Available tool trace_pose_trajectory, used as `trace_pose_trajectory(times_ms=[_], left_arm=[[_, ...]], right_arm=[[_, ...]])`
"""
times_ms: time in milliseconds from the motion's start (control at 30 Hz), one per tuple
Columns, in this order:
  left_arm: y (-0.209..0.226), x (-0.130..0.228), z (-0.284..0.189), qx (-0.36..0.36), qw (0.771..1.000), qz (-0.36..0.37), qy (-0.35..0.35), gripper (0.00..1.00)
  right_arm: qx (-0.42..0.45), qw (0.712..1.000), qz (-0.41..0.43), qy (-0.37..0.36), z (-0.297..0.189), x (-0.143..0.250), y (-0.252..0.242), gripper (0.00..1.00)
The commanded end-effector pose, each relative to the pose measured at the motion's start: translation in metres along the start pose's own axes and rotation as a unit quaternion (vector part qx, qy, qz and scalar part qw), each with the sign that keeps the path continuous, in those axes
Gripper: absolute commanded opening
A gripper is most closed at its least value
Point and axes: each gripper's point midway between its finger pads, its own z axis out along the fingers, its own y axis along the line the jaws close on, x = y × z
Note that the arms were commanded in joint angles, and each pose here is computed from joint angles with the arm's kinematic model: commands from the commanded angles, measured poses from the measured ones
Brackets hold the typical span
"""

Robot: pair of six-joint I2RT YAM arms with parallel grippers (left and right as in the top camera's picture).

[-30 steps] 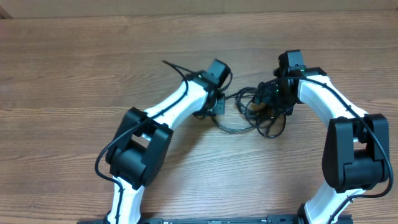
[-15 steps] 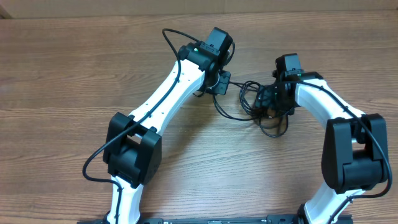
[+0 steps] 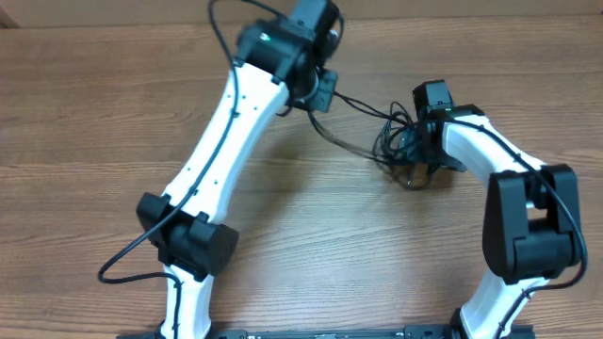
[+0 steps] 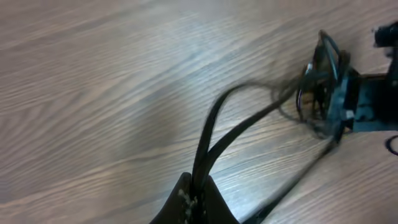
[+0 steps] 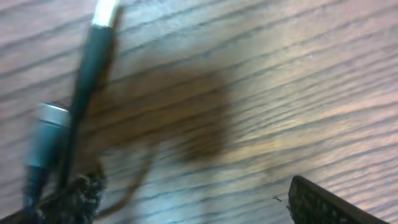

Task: Untangle cables
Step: 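Pull the grasped cable up and away with the left gripper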

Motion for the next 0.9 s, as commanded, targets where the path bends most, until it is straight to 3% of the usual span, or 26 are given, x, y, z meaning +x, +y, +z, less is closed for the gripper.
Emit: trace_pose_trajectory(times_ms=[0,400,633,867], left_arm=[[0.049,-0.022,-0.055,-0.05,0.996,-0.03,-0.067,0.04],[0.156,-0.01,-0.144,-0.126,0.961,-0.206,-0.137,0.04],[0.165,-0.002,-0.151,-0.13,0.957,-0.222,-0.134,0.04],[0.156,0.006,-0.139,-0.121,0.963,-0.215,-0.104,0.04]], right_arm=[[0.07,0.997,0.016,0.008,0.02,0.001,-0.031,0.97],[0.07,0.994,0.076,0.04,0.031,0.004,-0.07,1.0],[0.04,0.995,0.085,0.046,0.033,0.004,-0.063,1.0],[-0.082,0.991,0.069,0.08,0.03,0.012,-0.021,1.0]])
